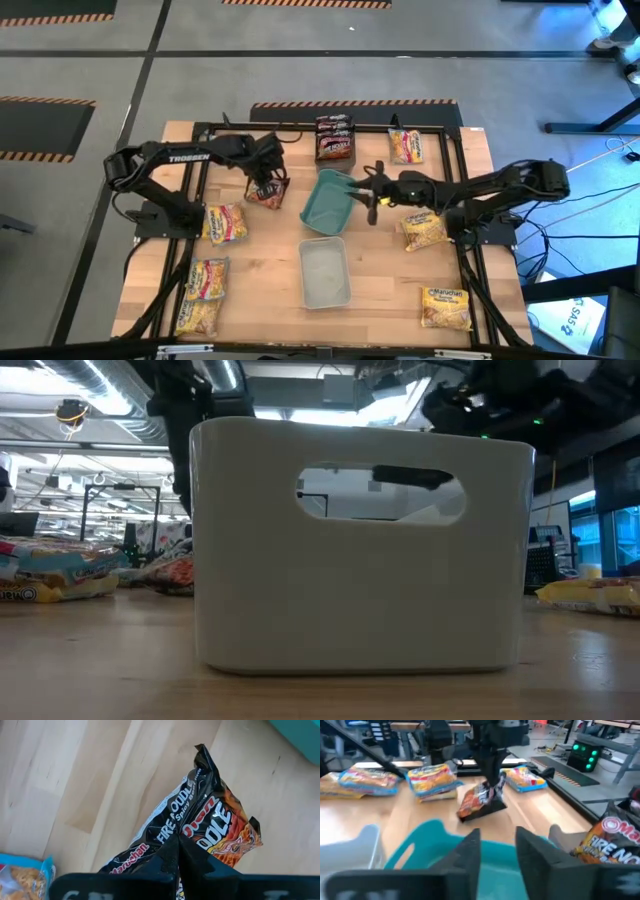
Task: Sort Maruchan noodles
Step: Put the black noodle pack into the black bin
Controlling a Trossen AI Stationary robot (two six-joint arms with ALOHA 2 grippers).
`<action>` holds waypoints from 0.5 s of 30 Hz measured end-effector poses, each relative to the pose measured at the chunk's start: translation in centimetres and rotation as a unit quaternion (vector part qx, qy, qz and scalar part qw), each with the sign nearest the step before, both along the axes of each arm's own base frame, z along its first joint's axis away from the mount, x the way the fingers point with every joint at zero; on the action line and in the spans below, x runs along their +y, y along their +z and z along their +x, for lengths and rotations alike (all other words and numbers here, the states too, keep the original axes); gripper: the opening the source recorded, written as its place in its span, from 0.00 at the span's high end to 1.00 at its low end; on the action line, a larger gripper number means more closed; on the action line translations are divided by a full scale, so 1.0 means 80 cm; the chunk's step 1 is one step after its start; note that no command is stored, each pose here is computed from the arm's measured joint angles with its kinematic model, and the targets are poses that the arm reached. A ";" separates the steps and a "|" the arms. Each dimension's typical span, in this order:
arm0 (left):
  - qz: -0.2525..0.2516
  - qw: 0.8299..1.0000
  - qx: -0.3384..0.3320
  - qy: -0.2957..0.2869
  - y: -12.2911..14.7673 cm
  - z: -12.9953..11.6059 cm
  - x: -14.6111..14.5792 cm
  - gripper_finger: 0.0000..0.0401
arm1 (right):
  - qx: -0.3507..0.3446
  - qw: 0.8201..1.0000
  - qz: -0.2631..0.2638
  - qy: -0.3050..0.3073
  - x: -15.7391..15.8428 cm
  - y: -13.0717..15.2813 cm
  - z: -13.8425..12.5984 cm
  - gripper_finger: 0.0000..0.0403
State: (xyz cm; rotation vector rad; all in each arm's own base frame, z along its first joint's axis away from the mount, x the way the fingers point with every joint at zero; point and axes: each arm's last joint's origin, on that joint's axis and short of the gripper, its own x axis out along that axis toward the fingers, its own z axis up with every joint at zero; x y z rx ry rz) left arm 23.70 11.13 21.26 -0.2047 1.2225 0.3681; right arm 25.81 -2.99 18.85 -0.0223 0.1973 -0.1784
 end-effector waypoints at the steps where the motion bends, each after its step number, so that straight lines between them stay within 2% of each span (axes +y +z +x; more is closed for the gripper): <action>1: 0.003 1.000 0.001 -0.002 0.000 0.001 -0.002 1.00 | 0.001 1.000 -0.001 -0.007 -0.001 0.001 0.007 0.66; 4: 0.009 1.000 0.004 -0.011 0.000 0.004 -0.008 1.00 | 0.005 1.000 -0.001 -0.019 -0.010 0.004 0.035 0.55; 8: 0.022 0.999 0.010 -0.023 0.000 0.008 -0.018 1.00 | 0.036 0.999 0.007 -0.017 -0.025 0.001 0.075 0.44; 15: 0.062 0.997 0.001 -0.043 0.012 0.010 -0.039 1.00 | 0.094 0.995 0.022 -0.007 -0.044 -0.014 0.142 0.38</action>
